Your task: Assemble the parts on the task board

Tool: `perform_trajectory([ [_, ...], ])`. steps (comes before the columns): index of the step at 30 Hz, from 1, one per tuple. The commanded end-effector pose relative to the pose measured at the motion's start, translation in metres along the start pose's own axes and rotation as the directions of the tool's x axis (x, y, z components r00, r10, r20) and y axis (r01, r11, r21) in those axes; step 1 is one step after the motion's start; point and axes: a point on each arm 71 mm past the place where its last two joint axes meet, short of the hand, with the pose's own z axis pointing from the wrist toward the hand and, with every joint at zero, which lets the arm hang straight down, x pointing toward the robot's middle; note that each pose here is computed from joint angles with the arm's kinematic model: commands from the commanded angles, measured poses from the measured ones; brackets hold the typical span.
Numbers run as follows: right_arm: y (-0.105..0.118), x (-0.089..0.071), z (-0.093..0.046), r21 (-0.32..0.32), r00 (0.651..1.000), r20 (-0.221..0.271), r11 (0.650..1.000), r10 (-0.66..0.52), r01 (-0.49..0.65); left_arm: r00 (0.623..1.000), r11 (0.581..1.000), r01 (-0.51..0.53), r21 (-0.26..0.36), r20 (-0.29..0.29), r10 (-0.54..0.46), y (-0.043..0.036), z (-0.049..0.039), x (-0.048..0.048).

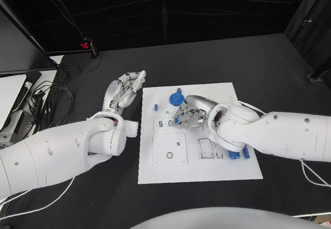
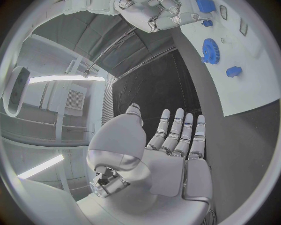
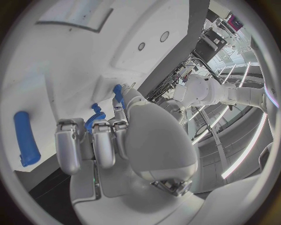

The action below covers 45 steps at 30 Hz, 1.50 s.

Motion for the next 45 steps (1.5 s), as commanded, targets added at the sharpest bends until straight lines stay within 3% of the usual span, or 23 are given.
perform_trajectory([
  [1, 0.0003, 0.0017, 0.0004, 0.008, 1.0, -0.024, 1.0, -0.014, 0.015, 1.0, 0.971, 0.002, 0.237, -0.008, 0.0, -0.0178, -0.0014, 0.0012],
  [25, 0.0035, 0.0024, -0.0001, -0.011, 0.998, -0.018, 0.998, -0.058, 0.058, 1.0, 0.972, 0.002, 0.234, -0.008, 0.0, -0.0175, -0.0013, 0.0006],
  [45, 0.0058, -0.0052, -0.0059, -0.07, 0.996, 0.072, 0.995, -0.059, 0.064, 1.0, 0.972, 0.003, 0.234, -0.009, -0.001, -0.0173, -0.0009, 0.0008],
])
